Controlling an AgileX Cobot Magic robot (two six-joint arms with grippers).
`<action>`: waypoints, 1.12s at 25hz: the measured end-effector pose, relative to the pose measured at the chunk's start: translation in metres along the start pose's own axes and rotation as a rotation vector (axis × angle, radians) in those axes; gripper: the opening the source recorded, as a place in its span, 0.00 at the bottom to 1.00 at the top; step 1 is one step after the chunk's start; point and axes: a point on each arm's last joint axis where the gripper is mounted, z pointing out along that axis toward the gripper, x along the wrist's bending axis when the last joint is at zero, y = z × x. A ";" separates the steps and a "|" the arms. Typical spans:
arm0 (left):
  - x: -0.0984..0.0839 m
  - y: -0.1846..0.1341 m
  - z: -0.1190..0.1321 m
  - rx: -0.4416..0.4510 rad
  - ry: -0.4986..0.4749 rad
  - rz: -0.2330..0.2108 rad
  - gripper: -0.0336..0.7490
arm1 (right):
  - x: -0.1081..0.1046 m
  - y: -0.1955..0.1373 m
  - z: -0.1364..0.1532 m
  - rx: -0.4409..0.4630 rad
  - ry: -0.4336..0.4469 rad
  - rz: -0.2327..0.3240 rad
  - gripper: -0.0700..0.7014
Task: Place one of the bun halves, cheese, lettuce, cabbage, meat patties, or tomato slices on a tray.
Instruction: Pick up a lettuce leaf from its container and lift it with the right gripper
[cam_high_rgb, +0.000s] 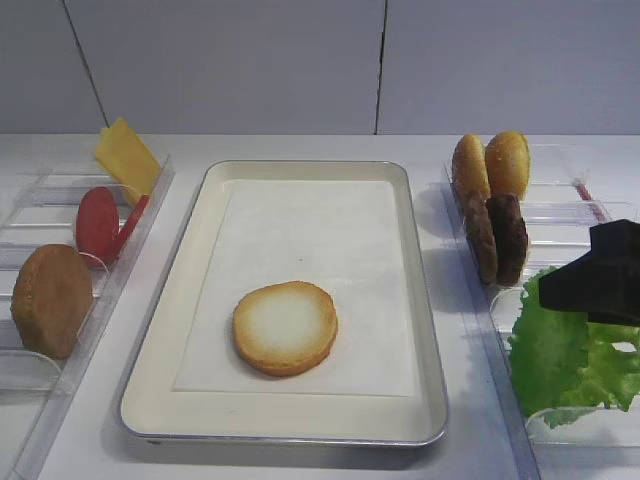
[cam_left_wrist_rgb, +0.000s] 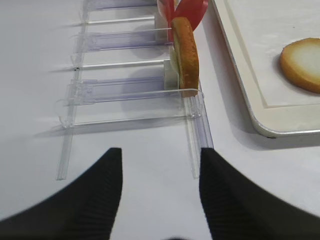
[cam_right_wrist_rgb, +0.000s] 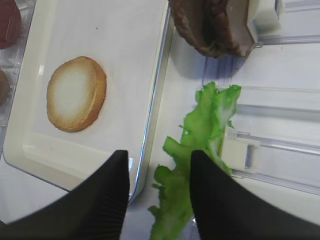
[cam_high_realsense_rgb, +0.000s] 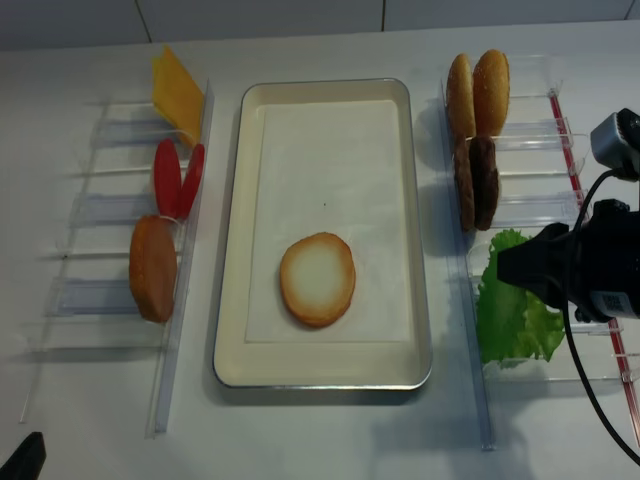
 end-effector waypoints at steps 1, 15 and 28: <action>0.000 0.000 0.000 0.000 0.000 0.000 0.47 | 0.000 0.000 0.000 -0.001 -0.003 -0.002 0.52; 0.000 0.000 0.000 0.000 0.000 0.000 0.47 | 0.005 0.009 -0.007 0.016 -0.017 -0.027 0.18; 0.000 0.000 0.000 0.000 0.000 0.000 0.47 | 0.042 0.036 -0.034 0.077 0.092 -0.076 0.17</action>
